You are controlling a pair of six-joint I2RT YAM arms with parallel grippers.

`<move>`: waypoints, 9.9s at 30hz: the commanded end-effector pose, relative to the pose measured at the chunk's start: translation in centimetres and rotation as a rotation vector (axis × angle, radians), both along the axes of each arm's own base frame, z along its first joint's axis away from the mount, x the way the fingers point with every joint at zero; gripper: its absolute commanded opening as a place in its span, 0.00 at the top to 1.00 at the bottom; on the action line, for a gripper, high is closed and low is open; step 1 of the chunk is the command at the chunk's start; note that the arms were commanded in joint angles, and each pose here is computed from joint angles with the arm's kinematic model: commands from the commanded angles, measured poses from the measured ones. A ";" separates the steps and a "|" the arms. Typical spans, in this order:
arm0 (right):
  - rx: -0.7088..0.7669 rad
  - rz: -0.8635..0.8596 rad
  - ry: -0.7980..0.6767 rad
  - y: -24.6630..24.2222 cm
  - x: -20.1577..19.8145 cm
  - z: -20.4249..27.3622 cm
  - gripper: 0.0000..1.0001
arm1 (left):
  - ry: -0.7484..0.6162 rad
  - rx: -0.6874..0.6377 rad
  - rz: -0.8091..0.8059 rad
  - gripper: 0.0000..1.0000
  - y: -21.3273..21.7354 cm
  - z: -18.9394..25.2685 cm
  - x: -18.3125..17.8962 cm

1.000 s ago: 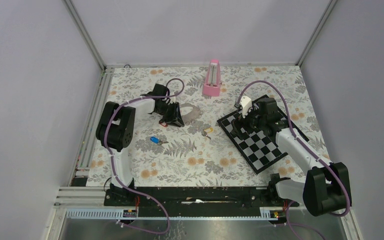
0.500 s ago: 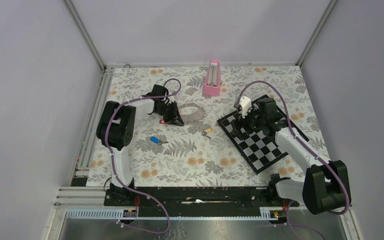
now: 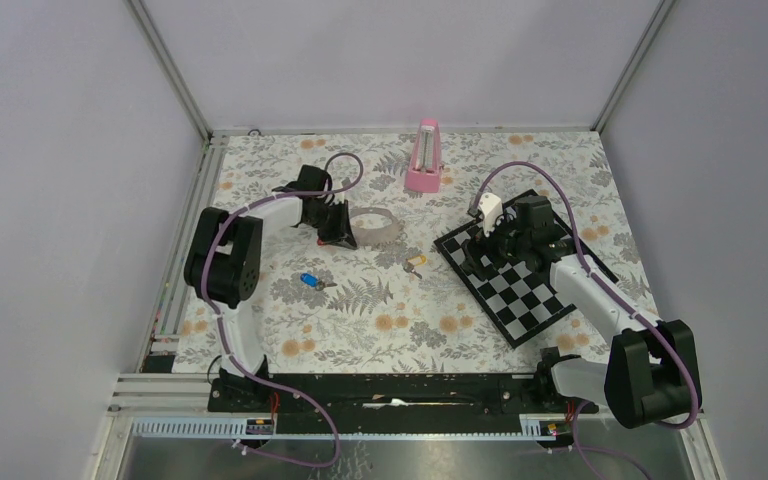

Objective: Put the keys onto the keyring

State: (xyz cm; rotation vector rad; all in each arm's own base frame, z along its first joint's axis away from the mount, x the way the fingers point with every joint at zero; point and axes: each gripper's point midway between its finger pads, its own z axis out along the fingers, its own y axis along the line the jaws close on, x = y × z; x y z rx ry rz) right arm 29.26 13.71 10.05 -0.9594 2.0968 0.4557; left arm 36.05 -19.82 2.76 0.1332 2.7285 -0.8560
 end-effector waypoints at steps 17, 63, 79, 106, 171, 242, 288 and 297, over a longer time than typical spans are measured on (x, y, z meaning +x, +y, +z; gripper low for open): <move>0.249 0.177 -0.057 6.4 0.8 9.5 0.01 | -0.721 -0.063 -0.661 1.00 -2.3 17.2 0.9; 0.553 0.500 -0.023 12.9 -2.6 16.1 0.68 | -0.826 -0.649 -0.915 1.00 -13.4 25.9 -10.8; 0.518 0.469 -0.045 12.5 -2.5 16.7 1.00 | -0.838 -0.598 -0.881 1.00 -13.6 24.0 -9.5; 0.321 0.426 -0.041 10.9 -3.2 15.4 1.00 | -1.000 -0.511 -0.972 0.51 -13.6 24.8 -8.1; 0.300 0.358 -0.113 9.3 -4.0 16.1 0.34 | -0.930 -0.632 -0.901 1.00 -16.4 24.1 -10.7; 0.250 0.367 0.015 7.7 -5.1 9.0 0.62 | -0.885 -0.678 -0.734 1.00 -15.4 24.4 -10.3; 0.159 0.200 -0.083 6.7 -1.3 11.1 1.00 | -0.736 -0.098 -0.690 1.00 -16.2 17.8 -6.2; 0.151 0.205 -0.083 6.7 -1.5 10.5 1.00 | -0.706 -0.063 -0.643 1.00 -16.7 18.0 -5.1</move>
